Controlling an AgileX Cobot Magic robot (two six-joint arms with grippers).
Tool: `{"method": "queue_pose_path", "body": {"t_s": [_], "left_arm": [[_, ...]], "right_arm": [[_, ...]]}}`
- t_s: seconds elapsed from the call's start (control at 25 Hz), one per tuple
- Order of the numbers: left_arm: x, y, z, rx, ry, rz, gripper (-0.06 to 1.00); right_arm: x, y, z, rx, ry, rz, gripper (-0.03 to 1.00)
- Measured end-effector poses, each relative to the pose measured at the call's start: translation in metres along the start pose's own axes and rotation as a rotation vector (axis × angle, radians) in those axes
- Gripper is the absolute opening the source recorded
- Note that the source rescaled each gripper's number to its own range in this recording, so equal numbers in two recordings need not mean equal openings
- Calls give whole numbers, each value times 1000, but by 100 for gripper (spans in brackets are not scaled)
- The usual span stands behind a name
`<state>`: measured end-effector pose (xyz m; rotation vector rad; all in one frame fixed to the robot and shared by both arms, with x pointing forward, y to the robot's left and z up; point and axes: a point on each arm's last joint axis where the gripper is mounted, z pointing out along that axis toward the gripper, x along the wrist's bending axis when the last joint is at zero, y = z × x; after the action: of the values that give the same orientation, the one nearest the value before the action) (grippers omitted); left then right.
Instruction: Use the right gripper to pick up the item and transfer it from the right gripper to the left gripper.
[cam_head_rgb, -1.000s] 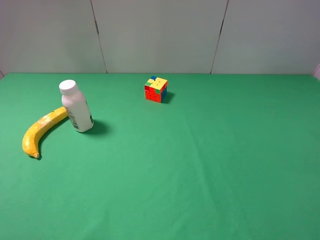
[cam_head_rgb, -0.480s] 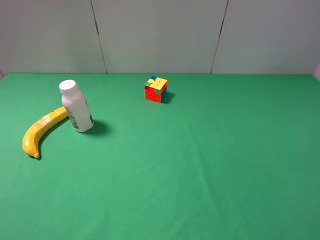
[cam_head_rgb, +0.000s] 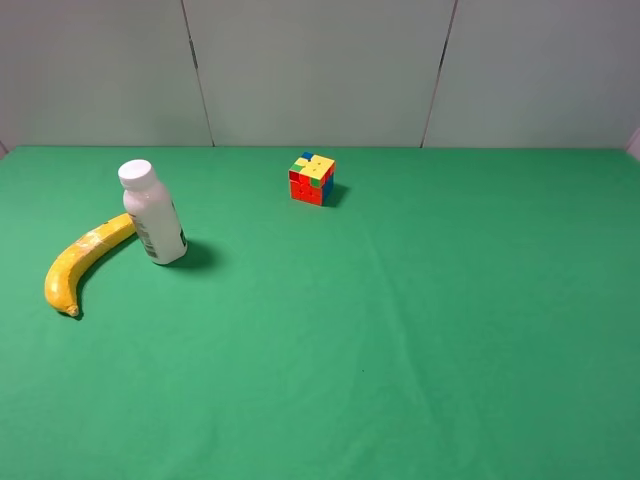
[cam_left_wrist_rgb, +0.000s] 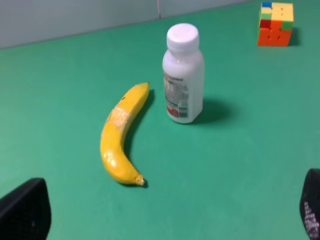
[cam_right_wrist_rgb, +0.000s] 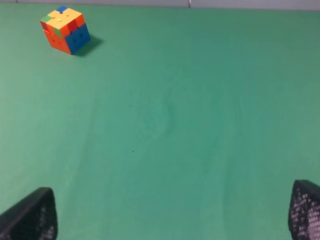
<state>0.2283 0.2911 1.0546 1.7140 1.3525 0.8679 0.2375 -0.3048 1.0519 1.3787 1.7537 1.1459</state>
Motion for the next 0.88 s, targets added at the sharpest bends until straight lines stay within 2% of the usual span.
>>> {"method": "queue_pose_path", "body": {"t_s": [0.24, 0.88], "left_arm": [[-2, -13, 4, 108, -18, -28, 100], [-2, -13, 4, 110, -18, -38, 100]], "right_arm": [[0, 0, 0, 0, 0, 0, 99], [0, 0, 0, 0, 0, 0, 99]]}}
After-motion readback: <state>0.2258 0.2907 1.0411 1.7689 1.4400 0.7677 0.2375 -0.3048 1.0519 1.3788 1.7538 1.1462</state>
